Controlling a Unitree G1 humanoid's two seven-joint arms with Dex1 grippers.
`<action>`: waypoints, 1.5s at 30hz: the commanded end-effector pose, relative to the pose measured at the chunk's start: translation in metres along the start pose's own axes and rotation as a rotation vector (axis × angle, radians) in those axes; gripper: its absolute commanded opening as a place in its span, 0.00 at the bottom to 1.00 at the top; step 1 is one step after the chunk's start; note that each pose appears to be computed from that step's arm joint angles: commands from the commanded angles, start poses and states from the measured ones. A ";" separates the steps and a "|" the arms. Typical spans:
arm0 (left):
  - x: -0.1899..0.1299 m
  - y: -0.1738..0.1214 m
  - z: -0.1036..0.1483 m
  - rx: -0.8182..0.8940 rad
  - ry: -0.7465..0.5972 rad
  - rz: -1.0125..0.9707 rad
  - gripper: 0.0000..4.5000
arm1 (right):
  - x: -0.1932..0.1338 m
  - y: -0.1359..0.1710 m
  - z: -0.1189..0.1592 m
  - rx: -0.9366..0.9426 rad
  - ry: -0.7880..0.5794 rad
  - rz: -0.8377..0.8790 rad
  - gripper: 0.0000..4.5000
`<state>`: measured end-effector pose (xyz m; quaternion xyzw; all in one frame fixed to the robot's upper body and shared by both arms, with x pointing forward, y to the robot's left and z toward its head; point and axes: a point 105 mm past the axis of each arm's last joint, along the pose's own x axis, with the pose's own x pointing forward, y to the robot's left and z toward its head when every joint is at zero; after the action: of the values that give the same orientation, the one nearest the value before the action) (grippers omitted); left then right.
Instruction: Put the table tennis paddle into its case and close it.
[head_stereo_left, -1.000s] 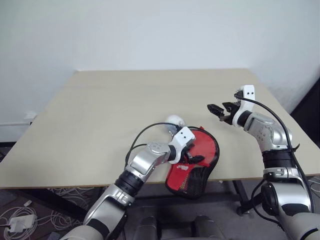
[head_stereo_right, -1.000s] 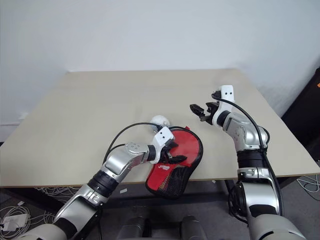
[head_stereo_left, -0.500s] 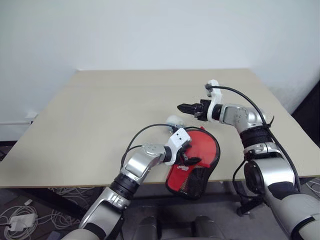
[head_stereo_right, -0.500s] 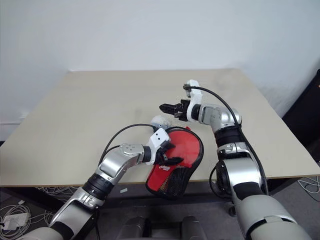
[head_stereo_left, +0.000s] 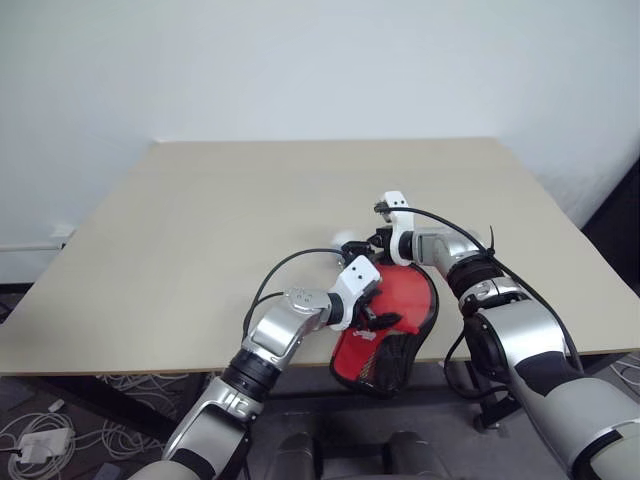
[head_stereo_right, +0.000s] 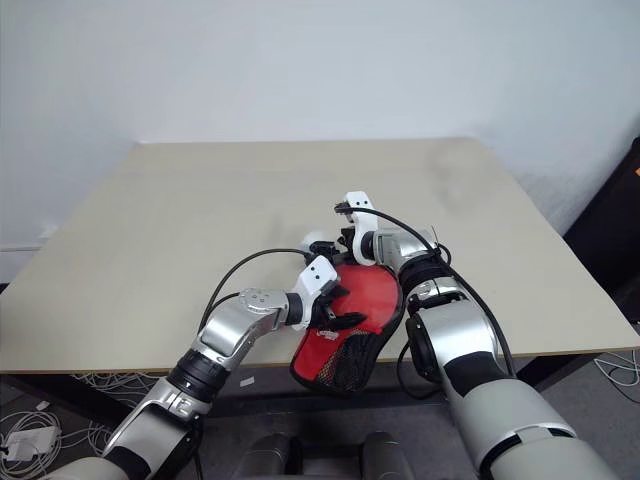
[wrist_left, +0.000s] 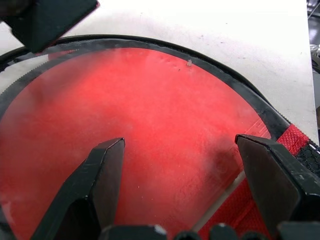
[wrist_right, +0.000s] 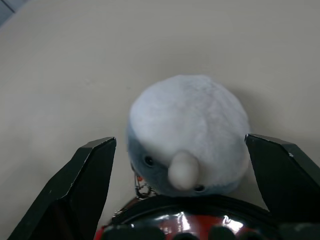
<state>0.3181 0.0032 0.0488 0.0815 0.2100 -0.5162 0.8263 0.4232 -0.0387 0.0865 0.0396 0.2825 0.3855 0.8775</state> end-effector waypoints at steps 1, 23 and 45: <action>0.000 0.002 -0.029 -0.060 0.100 0.025 0.83 | -0.002 0.003 0.027 -0.057 -0.073 -0.013 1.00; 0.001 0.007 -0.031 -0.082 0.114 0.045 0.84 | -0.019 -0.013 0.045 0.082 -0.175 -0.061 0.01; 0.004 0.008 -0.030 -0.092 0.110 0.055 0.84 | -0.004 0.011 0.028 0.066 -0.072 0.027 0.93</action>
<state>0.3229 0.0006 0.0488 0.0670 0.2156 -0.5036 0.8339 0.4253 -0.0320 0.1052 0.0894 0.2774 0.3857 0.8753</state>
